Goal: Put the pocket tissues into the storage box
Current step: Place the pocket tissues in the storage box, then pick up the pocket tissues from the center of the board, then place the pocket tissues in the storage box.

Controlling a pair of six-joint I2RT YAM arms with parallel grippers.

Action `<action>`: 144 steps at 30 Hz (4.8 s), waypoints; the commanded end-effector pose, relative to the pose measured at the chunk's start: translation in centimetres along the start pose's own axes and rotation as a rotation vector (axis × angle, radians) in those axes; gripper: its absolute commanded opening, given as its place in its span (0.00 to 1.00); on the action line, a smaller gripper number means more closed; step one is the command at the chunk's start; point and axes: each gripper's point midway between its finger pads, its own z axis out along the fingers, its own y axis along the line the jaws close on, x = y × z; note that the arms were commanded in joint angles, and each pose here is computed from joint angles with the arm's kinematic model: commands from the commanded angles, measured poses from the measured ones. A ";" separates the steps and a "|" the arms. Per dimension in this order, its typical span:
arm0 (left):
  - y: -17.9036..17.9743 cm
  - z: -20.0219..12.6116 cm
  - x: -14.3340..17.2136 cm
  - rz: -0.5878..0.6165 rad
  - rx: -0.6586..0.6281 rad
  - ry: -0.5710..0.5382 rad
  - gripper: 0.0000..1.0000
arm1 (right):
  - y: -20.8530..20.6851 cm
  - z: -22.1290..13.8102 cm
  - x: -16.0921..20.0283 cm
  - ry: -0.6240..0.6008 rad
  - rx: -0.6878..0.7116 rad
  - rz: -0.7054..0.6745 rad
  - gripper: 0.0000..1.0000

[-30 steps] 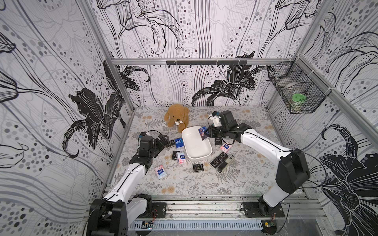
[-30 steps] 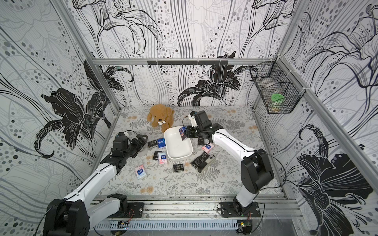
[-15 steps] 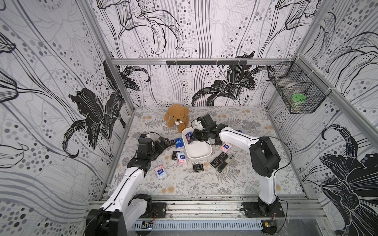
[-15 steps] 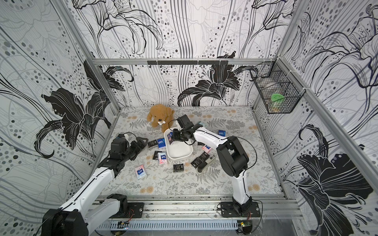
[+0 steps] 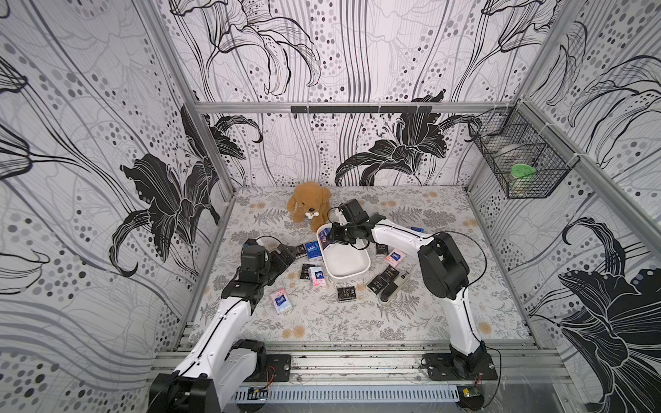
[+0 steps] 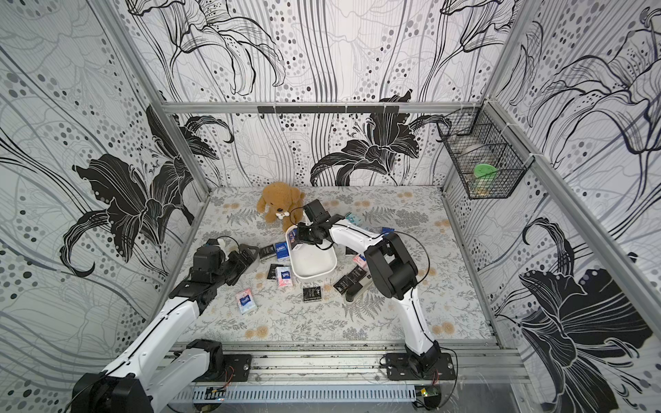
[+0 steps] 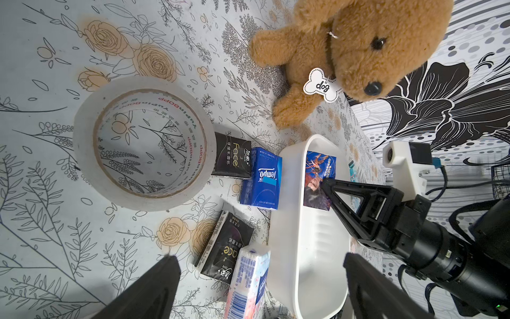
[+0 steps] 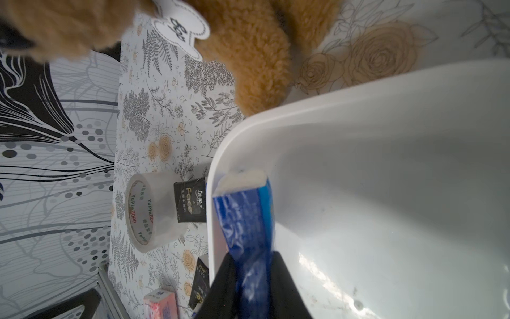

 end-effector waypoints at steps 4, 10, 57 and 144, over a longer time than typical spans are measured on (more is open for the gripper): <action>-0.7 -0.3 0.0 0.033 0.021 0.003 0.97 | -2.2 1.4 0.0 0.013 0.044 0.058 0.06; -0.8 -0.5 0.0 0.035 0.021 0.002 0.97 | -2.7 2.3 0.3 0.035 0.041 0.070 0.10; -4.7 2.0 1.0 0.050 0.077 0.069 0.97 | -12.2 -12.2 -10.1 -0.169 0.363 -0.116 0.78; 0.3 1.0 1.0 0.094 -0.114 -0.025 0.97 | 0.9 -7.0 -0.2 -0.084 0.273 -0.163 0.52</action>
